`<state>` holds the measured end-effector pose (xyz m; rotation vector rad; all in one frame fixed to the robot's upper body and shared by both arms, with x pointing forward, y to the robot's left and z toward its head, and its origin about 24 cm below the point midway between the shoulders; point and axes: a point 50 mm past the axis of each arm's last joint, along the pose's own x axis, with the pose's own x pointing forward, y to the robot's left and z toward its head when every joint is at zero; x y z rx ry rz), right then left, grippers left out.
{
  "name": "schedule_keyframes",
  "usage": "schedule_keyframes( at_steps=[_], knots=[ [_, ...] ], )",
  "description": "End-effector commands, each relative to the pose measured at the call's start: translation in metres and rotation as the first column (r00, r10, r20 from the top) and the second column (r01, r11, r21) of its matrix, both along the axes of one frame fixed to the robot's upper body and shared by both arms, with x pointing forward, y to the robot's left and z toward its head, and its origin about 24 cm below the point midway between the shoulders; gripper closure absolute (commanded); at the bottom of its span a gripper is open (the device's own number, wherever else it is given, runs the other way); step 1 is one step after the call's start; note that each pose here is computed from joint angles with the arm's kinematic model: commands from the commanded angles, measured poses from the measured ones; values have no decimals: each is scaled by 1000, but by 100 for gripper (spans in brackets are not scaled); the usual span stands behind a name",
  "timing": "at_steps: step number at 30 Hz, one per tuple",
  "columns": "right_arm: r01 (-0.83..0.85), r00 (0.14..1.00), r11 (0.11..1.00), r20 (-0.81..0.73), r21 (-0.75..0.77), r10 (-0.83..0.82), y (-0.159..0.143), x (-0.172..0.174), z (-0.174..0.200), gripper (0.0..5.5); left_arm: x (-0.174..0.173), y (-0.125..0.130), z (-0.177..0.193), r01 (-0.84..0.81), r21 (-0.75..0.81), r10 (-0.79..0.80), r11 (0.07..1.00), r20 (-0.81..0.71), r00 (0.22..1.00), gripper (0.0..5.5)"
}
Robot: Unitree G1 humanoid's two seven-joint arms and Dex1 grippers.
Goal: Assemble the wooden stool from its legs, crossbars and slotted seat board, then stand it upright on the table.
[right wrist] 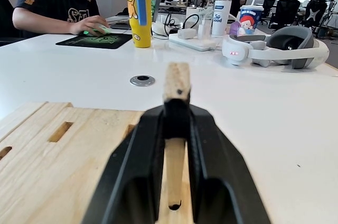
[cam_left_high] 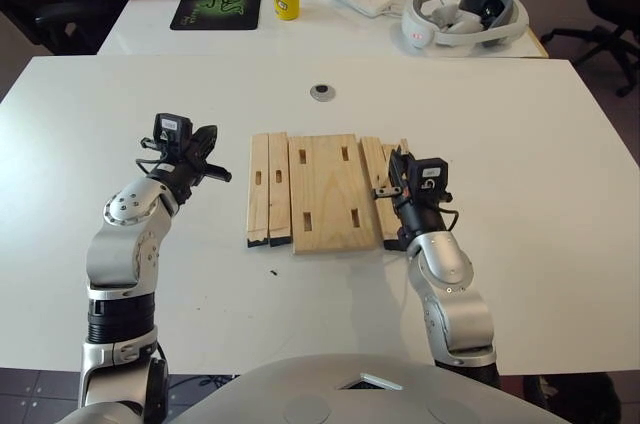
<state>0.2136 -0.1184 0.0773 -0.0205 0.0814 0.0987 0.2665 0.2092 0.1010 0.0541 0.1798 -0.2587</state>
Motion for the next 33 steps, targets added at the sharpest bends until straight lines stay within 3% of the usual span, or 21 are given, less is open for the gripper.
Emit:
schedule_keyframes(
  at_steps=[1,6,14,25,33],
  knots=[
    [9,977,1000,-213,-14,-12,-7,-10,-36,506,-1,0,1,-9,-5,9,1000,9,1000,550],
    [12,985,1000,-171,4,-11,-6,-7,-30,450,-2,0,0,-13,-8,13,1000,9,1000,550],
    [32,999,999,-34,14,-31,-7,0,-10,450,-3,0,0,-18,-12,18,1000,7,1000,550],
    [15,999,998,37,68,-18,-7,-2,4,450,-4,-1,-1,-20,-16,20,1000,4,1000,550],
    [-1,985,998,174,69,-11,-8,-2,40,450,-7,-1,-4,-23,-16,23,1000,-4,1000,550]
  ],
)
